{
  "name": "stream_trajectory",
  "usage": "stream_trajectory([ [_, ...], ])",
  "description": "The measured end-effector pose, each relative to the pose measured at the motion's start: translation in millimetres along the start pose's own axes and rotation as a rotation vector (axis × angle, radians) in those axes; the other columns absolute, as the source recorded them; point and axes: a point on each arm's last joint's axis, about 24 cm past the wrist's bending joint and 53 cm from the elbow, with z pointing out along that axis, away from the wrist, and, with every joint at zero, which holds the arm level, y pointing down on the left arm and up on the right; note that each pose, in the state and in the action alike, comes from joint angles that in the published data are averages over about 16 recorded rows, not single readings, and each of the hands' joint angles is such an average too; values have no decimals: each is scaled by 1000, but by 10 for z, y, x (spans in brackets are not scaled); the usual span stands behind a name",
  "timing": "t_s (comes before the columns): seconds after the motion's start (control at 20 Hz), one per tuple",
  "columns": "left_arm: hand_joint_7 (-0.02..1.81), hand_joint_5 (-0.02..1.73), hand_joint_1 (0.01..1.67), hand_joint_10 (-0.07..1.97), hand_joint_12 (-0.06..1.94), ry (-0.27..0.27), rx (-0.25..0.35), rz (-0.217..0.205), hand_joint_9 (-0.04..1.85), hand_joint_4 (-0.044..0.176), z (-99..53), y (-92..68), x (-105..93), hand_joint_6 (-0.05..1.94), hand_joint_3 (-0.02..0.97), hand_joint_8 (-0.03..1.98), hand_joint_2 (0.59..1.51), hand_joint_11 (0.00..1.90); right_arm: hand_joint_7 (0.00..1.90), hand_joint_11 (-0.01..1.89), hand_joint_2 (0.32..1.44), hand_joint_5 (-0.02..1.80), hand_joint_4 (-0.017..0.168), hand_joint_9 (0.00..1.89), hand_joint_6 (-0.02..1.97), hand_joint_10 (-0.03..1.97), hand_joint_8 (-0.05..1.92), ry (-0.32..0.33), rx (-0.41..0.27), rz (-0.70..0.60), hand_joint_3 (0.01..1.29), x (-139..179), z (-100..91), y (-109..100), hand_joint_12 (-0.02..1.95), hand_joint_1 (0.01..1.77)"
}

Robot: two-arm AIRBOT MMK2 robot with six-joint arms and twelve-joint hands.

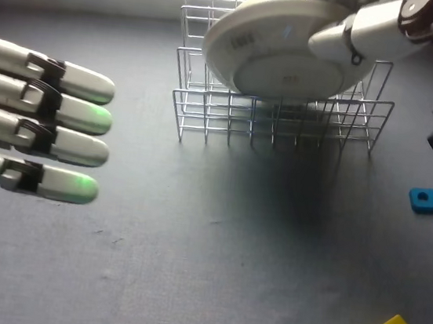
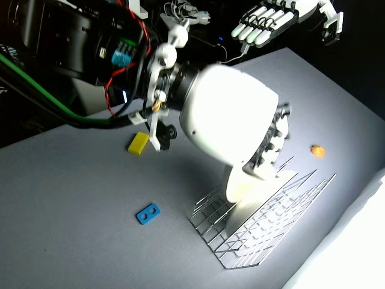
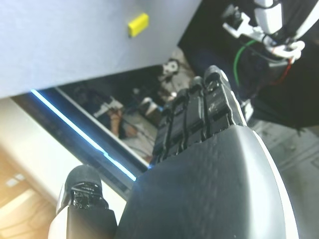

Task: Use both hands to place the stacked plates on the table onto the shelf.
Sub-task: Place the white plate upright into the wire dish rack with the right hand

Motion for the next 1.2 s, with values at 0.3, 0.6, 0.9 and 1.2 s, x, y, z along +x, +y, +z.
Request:
stream_trajectory([
  [0.3, 31, 23, 15, 7, 8, 13, 80, -7, 19, 0, 40, -236, 39, 6, 19, 7, 1098, 21, 998, 605, 1064, 903, 9, 978, 1011, 675, 979, -1, 64, 22, 9, -11, 38, -298, 1448, 1198],
  [0.6, 38, 27, 15, 7, 9, 26, 160, -16, 19, 0, 81, -451, 88, 7, 19, 7, 1101, 21, 984, 593, 1075, 916, 13, 978, 996, 633, 951, 4, 112, 21, 9, 6, 38, -538, 1413, 1206],
  [0.9, 31, 24, 14, 7, 9, 38, 203, -7, 20, 0, 123, -564, 139, 6, 19, 7, 1106, 20, 898, 454, 1125, 829, 9, 896, 806, 541, 679, 18, 140, 15, 9, 43, 25, -674, 1402, 1143],
  [1.2, 30, 22, 14, 7, 8, 53, 197, 13, 20, 0, 163, -547, 191, 7, 19, 8, 1111, 20, 762, 239, 1148, 683, 1, 715, 473, 435, 336, 27, 144, 15, 9, 37, 10, -687, 1383, 1015],
])
